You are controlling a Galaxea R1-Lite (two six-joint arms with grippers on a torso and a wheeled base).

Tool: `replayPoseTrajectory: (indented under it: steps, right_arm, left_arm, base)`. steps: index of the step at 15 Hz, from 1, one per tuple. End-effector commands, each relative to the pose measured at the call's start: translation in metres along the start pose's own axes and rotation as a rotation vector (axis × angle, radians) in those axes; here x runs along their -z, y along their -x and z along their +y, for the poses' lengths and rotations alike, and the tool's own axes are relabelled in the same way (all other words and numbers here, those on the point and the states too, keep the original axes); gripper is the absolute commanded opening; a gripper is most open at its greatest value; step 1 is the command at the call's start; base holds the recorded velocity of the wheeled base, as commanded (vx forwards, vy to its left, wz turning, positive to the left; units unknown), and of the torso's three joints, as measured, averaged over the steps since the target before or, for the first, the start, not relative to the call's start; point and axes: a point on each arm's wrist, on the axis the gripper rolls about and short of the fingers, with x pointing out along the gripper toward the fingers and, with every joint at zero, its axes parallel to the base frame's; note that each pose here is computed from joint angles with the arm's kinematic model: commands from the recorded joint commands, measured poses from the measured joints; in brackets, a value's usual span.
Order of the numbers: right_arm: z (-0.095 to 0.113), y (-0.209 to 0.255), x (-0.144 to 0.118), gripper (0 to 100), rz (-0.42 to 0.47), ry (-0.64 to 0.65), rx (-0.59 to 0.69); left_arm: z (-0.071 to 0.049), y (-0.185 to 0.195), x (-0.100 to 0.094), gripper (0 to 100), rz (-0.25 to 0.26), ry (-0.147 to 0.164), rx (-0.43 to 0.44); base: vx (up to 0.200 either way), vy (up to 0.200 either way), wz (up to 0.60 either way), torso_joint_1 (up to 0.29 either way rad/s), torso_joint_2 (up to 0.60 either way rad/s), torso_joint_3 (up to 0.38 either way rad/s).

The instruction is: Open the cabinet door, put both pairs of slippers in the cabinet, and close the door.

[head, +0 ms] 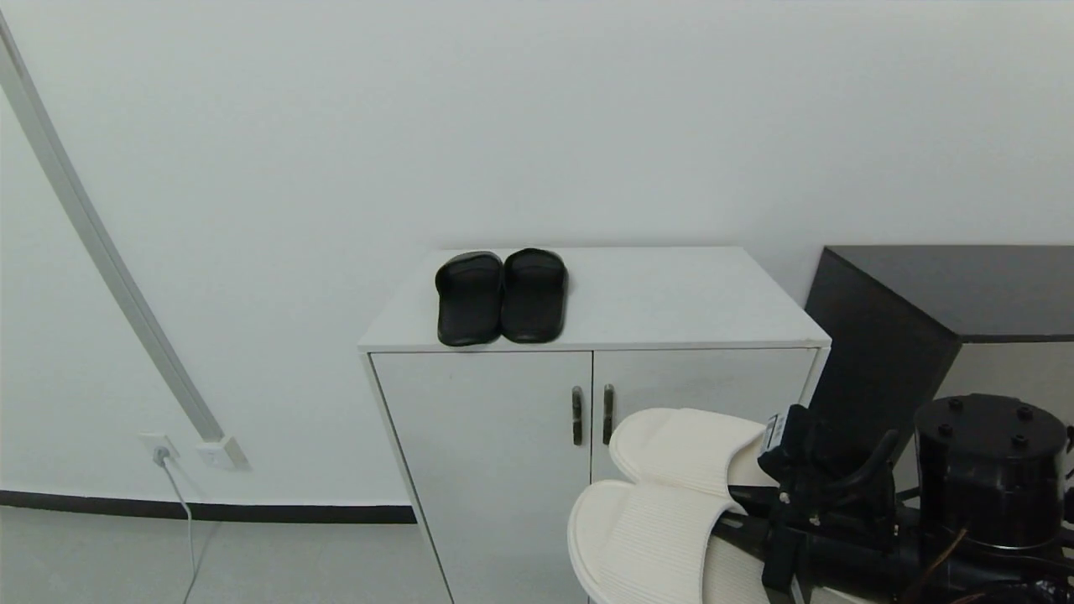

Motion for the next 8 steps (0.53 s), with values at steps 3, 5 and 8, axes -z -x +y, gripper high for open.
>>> replayPoseTrajectory:
  steps: [3,5,8]
  right_arm:
    - [0.0005,0.0016,-0.0018,0,-0.024,0.005,0.002]
    - [0.0005,0.0017,-0.0022,0,-0.03,0.006,0.002]
    - [0.0028,-0.0007,-0.0007,0,-0.028,0.01,-0.042]
  left_arm:
    - [0.0,-0.0001,0.0001,100,0.002,0.0,0.0]
    - [0.0,-0.0001,0.0001,100,0.002,0.0,0.0]
    - [0.0,-0.0001,0.0001,100,0.002,0.0,0.0]
  base:
    - [0.0,0.0,0.0,-0.198,0.52,0.318]
    - [0.0,0.0,0.0,-0.183,0.51,0.32]
    - [0.0,0.0,0.0,-0.17,0.49,0.318]
